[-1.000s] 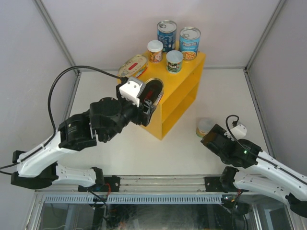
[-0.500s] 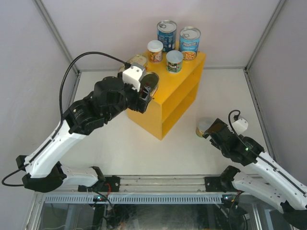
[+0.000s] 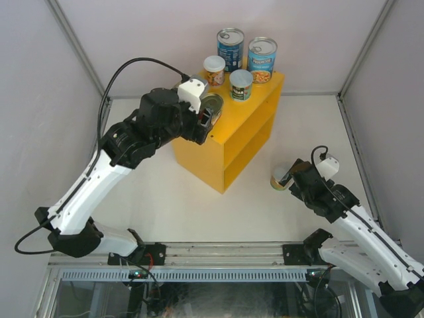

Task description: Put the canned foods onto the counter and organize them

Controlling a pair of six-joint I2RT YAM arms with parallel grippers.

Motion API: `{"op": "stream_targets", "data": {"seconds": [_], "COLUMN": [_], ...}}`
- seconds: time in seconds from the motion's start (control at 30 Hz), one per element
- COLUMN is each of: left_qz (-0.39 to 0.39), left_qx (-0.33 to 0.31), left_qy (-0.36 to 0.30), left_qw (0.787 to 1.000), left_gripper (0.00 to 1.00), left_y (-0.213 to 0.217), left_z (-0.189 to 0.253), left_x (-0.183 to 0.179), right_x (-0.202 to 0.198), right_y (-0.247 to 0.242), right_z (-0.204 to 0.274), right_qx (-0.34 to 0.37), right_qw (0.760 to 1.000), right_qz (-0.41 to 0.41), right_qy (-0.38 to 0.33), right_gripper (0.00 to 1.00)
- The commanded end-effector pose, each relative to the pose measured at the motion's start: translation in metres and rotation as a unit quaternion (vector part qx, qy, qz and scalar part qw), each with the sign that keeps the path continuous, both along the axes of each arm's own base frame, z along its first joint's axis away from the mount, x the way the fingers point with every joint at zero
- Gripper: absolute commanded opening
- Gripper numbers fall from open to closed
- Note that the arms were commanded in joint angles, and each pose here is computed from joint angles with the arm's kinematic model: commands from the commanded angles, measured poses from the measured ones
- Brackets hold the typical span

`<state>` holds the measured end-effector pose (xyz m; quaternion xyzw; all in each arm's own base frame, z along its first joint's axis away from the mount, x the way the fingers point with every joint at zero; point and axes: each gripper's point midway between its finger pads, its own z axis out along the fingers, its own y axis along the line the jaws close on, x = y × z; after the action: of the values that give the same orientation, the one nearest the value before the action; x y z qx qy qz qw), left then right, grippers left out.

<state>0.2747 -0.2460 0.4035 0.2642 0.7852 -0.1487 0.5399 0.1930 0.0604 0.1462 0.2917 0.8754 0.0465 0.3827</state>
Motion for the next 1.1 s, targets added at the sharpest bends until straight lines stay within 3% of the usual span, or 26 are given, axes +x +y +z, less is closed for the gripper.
{"op": "stream_targets", "data": {"seconds": [0.0, 0.63, 0.73, 0.9, 1.07], "left_qz": [-0.018, -0.011, -0.01, -0.011, -0.011], "left_qx": [-0.059, -0.066, -0.07, -0.074, -0.072], "left_qy": [-0.062, -0.054, -0.056, -0.055, -0.05], "left_qw": [0.996, 0.996, 0.996, 0.996, 0.996], "left_gripper": [0.0, 0.02, 0.25, 0.56, 0.65], "left_y": [-0.007, -0.006, -0.005, -0.007, -0.007], "left_z": [0.052, 0.039, 0.039, 0.035, 0.033], "left_x": [0.011, 0.047, 0.048, 0.049, 0.048], "right_x": [0.013, 0.03, 0.03, 0.03, 0.029], "right_y": [0.004, 0.01, 0.009, 0.009, 0.009], "right_z": [0.003, -0.009, -0.01, -0.01, -0.011], "right_qx": [0.0, -0.003, -0.004, -0.005, -0.005], "right_qw": [1.0, 1.0, 1.0, 1.0, 1.0], "right_qz": [0.015, 0.02, 0.02, 0.02, 0.019], "right_qy": [-0.012, 0.007, 0.008, 0.009, 0.011], "right_gripper": [0.86, 0.86, 0.87, 0.87, 0.87]}}
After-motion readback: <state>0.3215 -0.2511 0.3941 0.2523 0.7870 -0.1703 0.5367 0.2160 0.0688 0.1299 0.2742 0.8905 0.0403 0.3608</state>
